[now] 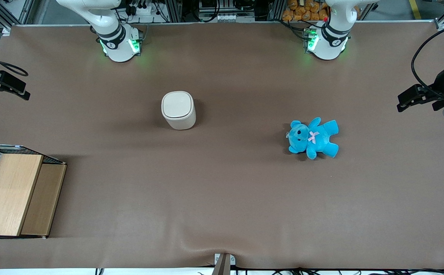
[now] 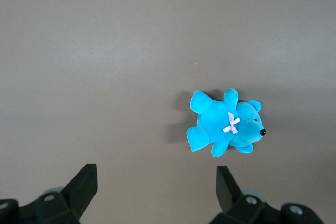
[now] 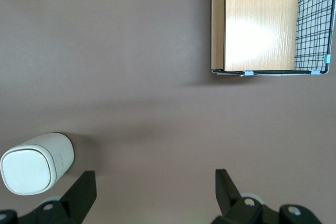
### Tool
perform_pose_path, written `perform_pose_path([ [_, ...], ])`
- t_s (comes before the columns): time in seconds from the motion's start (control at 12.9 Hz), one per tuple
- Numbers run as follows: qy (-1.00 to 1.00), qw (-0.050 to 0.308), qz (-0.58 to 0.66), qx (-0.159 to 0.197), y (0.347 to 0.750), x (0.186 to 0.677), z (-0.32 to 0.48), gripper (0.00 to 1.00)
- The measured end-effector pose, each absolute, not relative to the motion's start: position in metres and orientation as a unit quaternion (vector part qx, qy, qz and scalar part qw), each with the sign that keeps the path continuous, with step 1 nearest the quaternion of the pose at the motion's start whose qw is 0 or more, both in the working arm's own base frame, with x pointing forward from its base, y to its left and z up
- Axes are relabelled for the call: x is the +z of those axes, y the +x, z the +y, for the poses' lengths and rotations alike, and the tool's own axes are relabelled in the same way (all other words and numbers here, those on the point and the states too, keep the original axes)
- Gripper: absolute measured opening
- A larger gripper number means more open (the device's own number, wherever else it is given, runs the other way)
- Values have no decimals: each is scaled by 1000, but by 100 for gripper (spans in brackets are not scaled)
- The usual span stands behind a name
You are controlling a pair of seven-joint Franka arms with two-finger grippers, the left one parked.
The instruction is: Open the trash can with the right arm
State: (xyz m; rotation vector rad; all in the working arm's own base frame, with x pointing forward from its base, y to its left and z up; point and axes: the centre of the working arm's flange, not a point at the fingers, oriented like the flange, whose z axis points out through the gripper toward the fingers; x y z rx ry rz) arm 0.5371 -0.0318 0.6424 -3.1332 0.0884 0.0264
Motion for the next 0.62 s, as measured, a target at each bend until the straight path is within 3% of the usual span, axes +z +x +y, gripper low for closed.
perform_pose_path([
  [0.62,-1000,4,25,15,541,635,-29,100],
])
